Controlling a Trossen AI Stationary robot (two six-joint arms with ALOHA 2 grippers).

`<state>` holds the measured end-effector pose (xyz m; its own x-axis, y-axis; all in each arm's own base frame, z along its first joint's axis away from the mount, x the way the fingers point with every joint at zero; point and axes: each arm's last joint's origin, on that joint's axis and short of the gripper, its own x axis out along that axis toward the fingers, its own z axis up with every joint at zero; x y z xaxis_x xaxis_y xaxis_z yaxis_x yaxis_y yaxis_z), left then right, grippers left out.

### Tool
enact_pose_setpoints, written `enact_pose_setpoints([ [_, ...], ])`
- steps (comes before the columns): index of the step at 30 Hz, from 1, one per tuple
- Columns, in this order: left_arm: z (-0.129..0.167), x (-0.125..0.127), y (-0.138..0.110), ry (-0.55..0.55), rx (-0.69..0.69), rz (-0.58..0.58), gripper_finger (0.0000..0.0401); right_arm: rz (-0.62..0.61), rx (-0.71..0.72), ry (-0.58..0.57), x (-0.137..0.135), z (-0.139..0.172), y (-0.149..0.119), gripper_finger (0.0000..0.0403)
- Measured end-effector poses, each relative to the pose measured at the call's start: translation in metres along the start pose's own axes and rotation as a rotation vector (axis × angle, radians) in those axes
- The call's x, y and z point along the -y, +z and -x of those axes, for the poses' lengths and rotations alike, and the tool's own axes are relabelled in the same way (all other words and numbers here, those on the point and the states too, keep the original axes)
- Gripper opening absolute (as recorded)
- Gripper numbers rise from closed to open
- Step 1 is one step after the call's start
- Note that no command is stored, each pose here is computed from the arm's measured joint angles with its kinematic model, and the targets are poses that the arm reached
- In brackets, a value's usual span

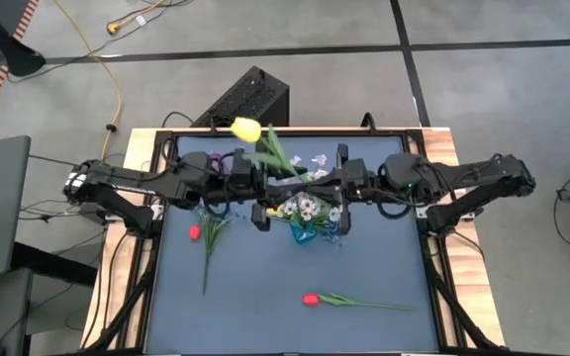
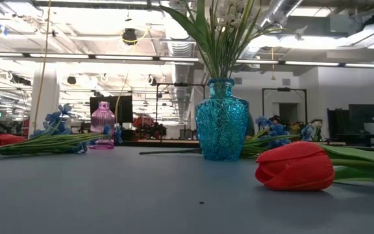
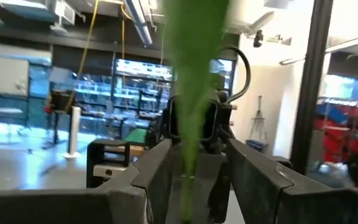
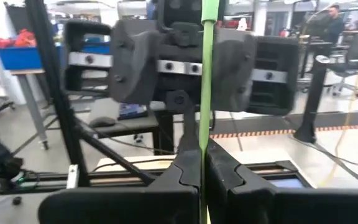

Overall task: Sort flowers into vase by color
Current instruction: Put the bottom yellow flower into the blue vase

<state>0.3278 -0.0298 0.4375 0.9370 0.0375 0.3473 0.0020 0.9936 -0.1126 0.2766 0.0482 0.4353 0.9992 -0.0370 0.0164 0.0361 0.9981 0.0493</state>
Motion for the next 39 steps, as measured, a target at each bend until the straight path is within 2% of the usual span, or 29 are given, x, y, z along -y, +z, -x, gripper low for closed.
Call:
enact_pose_setpoints([
  [12, 0.001, -0.024, 0.010, -0.012, 0.030, -0.045, 0.0135, -0.046, 0.057, -0.056, 0.017, -0.003, 0.006, 0.0030],
  [15, 0.001, -0.028, 0.011, -0.053, 0.035, -0.045, 0.0107, -0.048, 0.067, -0.056, 0.017, -0.003, 0.007, 0.0034],
  [18, 0.001, -0.030, 0.014, -0.123, 0.056, -0.053, 0.0052, -0.049, 0.077, -0.053, 0.017, -0.002, 0.008, 0.0040],
  [20, 0.001, -0.030, 0.014, -0.130, 0.058, -0.053, 0.0016, -0.047, 0.077, -0.051, 0.016, -0.002, 0.008, 0.0045],
  [23, 0.002, -0.032, 0.016, -0.117, 0.055, -0.054, 0.0007, -0.049, 0.082, -0.052, 0.017, -0.002, 0.009, 0.0056],
  [28, 0.004, -0.041, 0.019, -0.118, 0.050, -0.008, 0.0001, -0.045, 0.095, -0.054, 0.017, -0.002, 0.010, 0.0090],
  [33, 0.018, -0.054, 0.037, -0.081, 0.035, -0.003, 0.0000, -0.038, 0.068, -0.050, 0.015, 0.002, 0.009, 0.0152],
  [36, 0.032, -0.064, 0.052, -0.033, 0.014, -0.023, 0.0000, -0.034, 0.036, -0.043, 0.015, 0.015, 0.012, 0.0187],
  [39, 0.049, -0.078, 0.068, 0.022, -0.006, -0.062, 0.0000, -0.107, 0.006, -0.040, 0.017, 0.034, 0.018, 0.0210],
])
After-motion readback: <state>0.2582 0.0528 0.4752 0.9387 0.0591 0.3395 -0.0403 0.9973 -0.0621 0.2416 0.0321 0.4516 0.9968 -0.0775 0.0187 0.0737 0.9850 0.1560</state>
